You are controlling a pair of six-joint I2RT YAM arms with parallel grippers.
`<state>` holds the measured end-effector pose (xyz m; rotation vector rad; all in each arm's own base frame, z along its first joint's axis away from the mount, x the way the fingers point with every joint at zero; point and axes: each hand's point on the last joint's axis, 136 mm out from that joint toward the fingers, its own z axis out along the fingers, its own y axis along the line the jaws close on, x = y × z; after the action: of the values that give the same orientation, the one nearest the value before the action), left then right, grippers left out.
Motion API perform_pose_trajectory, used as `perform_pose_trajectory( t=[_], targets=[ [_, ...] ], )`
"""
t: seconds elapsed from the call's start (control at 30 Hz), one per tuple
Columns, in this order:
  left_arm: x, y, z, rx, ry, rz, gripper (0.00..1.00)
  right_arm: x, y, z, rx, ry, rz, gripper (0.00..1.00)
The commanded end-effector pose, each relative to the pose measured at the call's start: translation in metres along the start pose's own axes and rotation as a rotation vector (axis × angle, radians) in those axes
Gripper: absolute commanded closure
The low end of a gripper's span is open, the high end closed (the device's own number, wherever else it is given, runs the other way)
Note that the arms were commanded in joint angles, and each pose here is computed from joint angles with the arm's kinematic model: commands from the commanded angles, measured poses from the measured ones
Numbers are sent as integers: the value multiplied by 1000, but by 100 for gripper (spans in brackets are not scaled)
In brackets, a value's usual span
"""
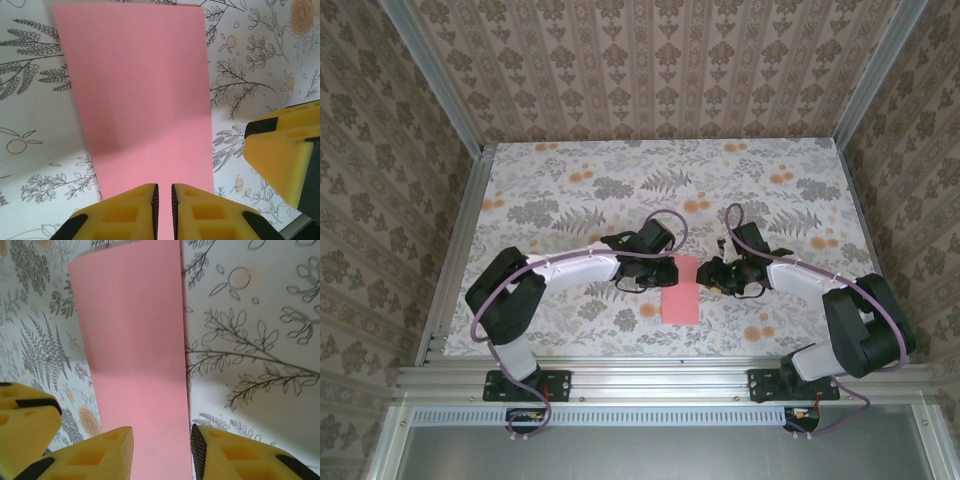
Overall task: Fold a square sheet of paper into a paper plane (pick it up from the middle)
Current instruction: Third fold the triangle at the center of the table.
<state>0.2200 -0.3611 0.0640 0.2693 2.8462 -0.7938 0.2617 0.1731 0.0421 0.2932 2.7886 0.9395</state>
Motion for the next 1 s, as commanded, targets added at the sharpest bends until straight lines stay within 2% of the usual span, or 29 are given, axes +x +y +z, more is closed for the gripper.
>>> perform_pose_trajectory(
  t=[0.0, 0.3, 0.67, 0.97],
  targets=[
    [5, 7, 12, -21, 35, -29, 84, 4, 0, 6, -30, 32, 14, 61],
    [14, 28, 20, -86, 60, -49, 87, 15, -7, 11, -38, 67, 35, 60],
    [12, 23, 15, -32, 34, -33, 86, 34, -16, 16, -29, 116, 51, 60],
    [9, 36, 19, -40, 44, -40, 86, 39, -16, 18, -33, 130, 46, 59]
  ],
)
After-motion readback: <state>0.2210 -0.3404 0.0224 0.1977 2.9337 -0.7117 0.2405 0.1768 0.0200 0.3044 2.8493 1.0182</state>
